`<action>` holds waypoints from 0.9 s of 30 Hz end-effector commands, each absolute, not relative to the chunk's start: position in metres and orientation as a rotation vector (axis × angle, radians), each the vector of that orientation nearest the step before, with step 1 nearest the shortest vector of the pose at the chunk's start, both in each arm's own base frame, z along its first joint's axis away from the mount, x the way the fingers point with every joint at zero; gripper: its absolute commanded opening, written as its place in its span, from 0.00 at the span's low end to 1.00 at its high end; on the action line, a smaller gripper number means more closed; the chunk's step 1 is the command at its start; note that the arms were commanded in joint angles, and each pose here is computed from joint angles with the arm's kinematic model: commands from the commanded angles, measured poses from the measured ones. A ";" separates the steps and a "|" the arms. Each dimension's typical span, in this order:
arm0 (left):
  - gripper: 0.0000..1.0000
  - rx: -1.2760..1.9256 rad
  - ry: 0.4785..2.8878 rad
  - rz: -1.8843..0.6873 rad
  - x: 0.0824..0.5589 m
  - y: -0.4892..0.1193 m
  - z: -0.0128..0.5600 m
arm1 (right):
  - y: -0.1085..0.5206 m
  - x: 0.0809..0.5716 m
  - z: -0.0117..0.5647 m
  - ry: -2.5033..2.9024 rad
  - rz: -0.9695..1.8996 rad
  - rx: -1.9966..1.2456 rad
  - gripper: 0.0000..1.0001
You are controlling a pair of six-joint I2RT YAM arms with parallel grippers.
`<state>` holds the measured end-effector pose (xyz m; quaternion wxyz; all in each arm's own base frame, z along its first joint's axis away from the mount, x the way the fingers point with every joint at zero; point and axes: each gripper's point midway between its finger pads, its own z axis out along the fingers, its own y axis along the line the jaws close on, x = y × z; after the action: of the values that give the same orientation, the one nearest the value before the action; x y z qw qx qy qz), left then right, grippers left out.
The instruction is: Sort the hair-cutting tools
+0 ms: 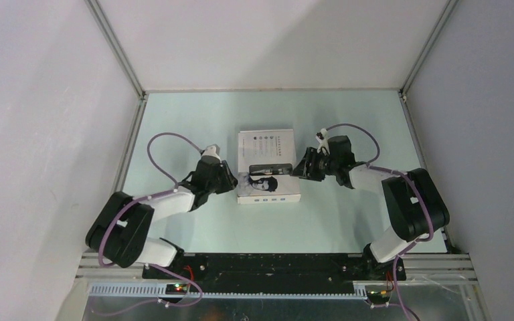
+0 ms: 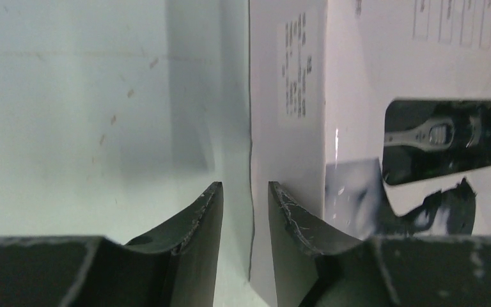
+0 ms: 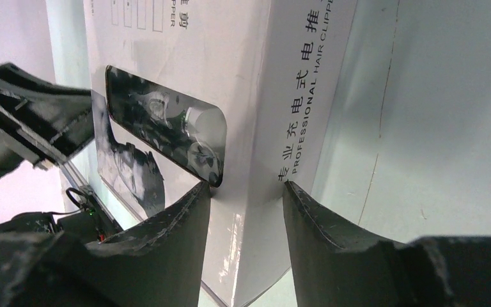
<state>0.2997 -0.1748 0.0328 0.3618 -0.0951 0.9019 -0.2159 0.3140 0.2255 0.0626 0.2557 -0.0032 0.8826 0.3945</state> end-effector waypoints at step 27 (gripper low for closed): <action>0.40 -0.298 2.349 -0.567 0.243 -0.162 0.054 | 0.209 0.297 0.087 2.355 1.052 0.062 0.52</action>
<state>0.2103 -0.1903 0.0336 0.2896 -0.0500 0.9208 -0.2565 0.2875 0.2117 0.0653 0.2586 0.0333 0.8898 0.3746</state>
